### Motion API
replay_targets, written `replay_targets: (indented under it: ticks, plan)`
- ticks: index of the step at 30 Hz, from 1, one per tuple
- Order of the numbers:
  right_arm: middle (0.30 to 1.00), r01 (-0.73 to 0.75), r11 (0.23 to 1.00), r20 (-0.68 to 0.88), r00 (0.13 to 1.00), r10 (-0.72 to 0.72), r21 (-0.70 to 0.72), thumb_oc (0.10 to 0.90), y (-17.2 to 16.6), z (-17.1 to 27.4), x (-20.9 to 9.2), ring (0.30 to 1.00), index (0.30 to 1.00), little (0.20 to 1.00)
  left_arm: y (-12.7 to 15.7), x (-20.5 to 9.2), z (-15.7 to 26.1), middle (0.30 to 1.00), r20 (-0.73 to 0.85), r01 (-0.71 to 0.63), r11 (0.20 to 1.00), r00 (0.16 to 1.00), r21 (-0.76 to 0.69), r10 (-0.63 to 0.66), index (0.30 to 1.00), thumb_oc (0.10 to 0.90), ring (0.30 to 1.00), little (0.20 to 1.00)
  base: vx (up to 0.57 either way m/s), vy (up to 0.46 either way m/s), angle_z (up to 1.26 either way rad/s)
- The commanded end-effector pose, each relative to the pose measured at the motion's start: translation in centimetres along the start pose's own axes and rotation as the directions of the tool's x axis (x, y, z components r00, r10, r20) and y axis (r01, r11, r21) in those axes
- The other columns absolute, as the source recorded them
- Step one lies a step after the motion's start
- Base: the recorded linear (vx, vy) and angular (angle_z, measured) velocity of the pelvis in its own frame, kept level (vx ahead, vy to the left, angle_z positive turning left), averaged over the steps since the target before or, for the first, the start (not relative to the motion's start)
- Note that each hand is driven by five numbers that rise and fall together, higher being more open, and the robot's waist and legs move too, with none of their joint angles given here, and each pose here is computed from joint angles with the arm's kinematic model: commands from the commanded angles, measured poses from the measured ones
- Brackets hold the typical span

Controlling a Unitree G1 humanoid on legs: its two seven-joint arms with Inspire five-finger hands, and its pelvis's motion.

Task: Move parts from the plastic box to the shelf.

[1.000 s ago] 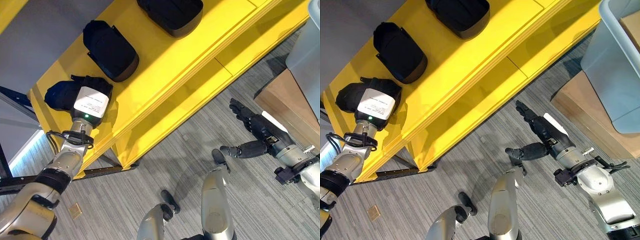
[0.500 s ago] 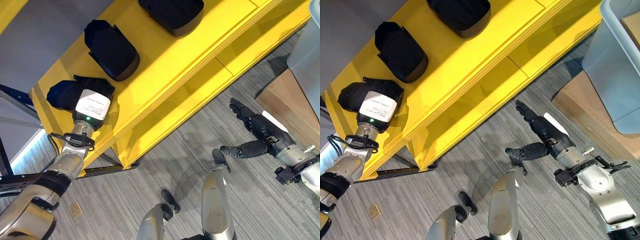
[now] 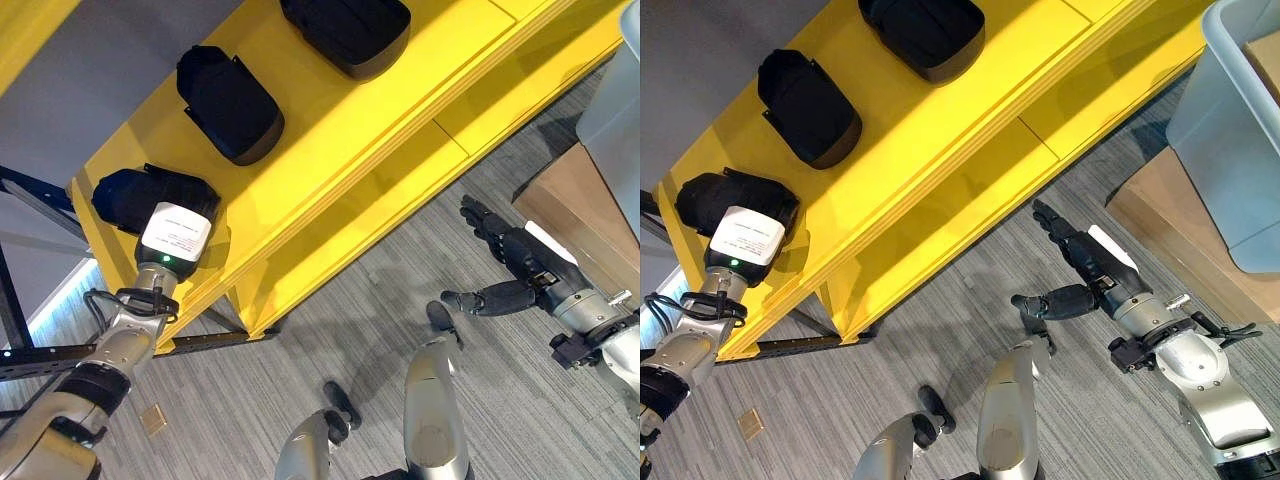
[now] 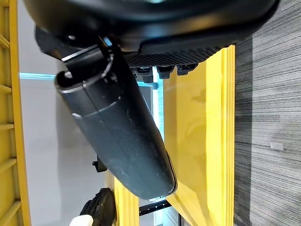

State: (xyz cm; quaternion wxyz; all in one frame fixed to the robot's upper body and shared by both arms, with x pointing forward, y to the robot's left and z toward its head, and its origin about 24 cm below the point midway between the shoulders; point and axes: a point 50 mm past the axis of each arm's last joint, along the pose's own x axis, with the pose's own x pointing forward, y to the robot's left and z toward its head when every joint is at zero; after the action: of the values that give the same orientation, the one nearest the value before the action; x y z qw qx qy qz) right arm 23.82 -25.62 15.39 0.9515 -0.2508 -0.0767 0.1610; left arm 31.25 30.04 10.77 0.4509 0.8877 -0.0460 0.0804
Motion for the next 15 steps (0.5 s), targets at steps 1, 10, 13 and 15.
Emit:
replay_targets:
  ticks: [1,10,13,15]
  plan:
    - [1.0,0.04,0.998,0.292,0.956,-0.027,-0.038,0.9,-1.2,5.6,0.7,1.0,1.0,1.0,-0.2,-1.5,-7.4,1.0,-0.261,-0.012,0.997,0.965,0.082,0.033,1.0,0.9,1.0,1.0,0.0,0.0,0.0]
    - [1.0,0.03,0.999,0.275,0.961,-0.018,-0.038,0.9,-0.6,4.9,0.6,1.0,1.0,1.0,1.9,0.0,-9.8,1.0,-0.56,-0.335,0.915,0.813,-0.225,0.16,1.0,0.9,1.0,1.0,0.0,0.0,0.0]
    - [1.0,0.023,0.999,0.269,0.963,-0.012,-0.038,0.9,-0.3,4.6,0.6,1.0,1.0,1.0,3.1,0.9,-10.1,1.0,-0.622,-0.448,0.845,0.76,-0.292,0.188,1.0,0.9,1.0,1.0,0.02,0.014,0.02]
    - [1.0,0.009,0.999,0.266,0.964,0.003,-0.044,0.9,-0.2,4.5,0.5,1.0,1.0,1.0,3.8,1.5,-10.6,1.0,-0.666,-0.509,0.796,0.722,-0.328,0.188,1.0,0.9,1.0,1.0,0.04,0.044,0.0]
